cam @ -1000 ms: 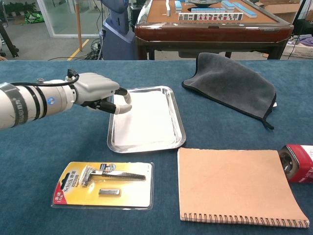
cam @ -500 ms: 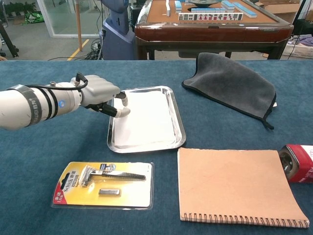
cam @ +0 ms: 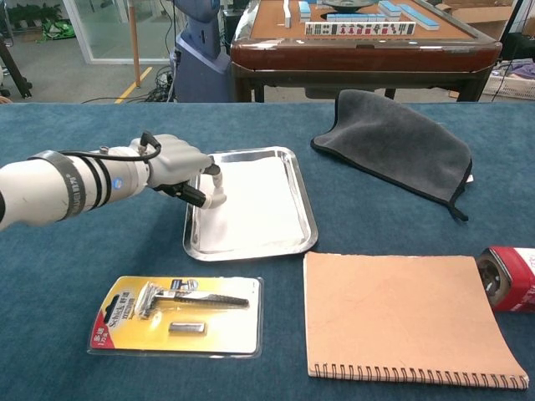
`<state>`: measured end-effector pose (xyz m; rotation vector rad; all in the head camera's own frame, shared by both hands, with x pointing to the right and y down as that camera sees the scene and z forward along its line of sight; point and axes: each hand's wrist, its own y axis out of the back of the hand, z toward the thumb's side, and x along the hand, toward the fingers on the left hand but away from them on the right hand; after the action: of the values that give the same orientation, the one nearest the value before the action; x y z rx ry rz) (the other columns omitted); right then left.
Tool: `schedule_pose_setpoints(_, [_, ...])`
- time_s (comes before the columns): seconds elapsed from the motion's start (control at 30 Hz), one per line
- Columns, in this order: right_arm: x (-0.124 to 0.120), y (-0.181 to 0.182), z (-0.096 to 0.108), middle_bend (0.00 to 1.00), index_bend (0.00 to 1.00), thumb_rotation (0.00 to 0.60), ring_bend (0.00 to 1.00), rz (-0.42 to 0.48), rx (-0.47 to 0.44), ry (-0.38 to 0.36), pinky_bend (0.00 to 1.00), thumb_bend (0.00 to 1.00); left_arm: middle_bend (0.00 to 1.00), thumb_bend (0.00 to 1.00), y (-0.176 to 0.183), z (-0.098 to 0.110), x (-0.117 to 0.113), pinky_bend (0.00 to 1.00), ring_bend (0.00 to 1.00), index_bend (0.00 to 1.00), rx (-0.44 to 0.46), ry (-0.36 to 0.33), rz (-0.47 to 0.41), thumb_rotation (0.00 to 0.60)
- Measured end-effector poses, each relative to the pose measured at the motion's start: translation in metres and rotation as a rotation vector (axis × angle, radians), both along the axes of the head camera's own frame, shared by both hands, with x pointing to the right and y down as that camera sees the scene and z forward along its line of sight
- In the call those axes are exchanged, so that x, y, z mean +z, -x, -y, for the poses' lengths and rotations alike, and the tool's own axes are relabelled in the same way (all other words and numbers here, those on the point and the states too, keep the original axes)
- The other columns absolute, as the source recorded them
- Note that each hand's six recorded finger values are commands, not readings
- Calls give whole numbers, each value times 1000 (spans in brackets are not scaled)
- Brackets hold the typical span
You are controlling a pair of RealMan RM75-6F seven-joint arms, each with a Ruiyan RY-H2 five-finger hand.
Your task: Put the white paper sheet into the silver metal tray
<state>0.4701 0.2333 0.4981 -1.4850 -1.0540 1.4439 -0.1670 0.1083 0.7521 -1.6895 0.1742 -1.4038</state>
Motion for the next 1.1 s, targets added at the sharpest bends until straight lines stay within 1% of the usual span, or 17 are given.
schedule_pose_setpoints(0.4, [-2,-2,-1,242,165,600,136,-2,8,-4,202,90,1000,332,-8,2,0,1000,996,197,9,-11,-5,74])
schedule_pose_setpoints(0.5, [-3,-2,-1,242,165,600,136,-2,7,-8,202,91,1000,331,-6,4,-4,1000,988,190,-4,-17,-19,76])
schedule_pose_setpoints(0.6, [-4,-1,1,242,165,600,136,-1,3,-10,202,90,984,330,0,7,-13,999,959,174,-24,-35,-41,93])
schedule_pose_setpoints(0.7, [-3,0,2,242,165,600,136,0,-2,-9,202,90,924,329,10,10,-25,971,899,162,-61,-60,-75,127])
schedule_pose_setpoints(0.77, [-2,1,3,242,165,600,136,1,-7,-5,202,90,860,328,19,12,-35,938,838,157,-99,-79,-109,157])
schedule_pose_setpoints(0.83, [-1,3,4,242,165,600,136,3,-16,-2,202,90,802,327,31,14,-46,927,772,154,-138,-100,-145,185])
schedule_pose_setpoints(0.87, [-1,4,5,241,165,600,136,4,-21,1,202,90,769,327,36,15,-51,921,729,153,-155,-111,-160,193])
schedule_pose_setpoints(0.93, [0,5,6,241,165,600,136,6,-29,3,202,90,729,326,51,16,-63,908,673,153,-194,-140,-194,195])
schedule_pose_setpoints(1.0, [0,6,8,242,165,600,136,9,-35,8,202,91,694,327,65,15,-73,879,621,153,-228,-163,-221,209])
schedule_pose_setpoints(1.03, [0,7,9,242,165,600,136,11,-37,10,202,91,672,327,75,13,-80,850,591,153,-249,-177,-235,227])
schedule_pose_setpoints(1.1, [1,8,11,242,165,600,136,18,-42,15,202,91,639,327,90,8,-89,808,560,154,-274,-197,-248,246])
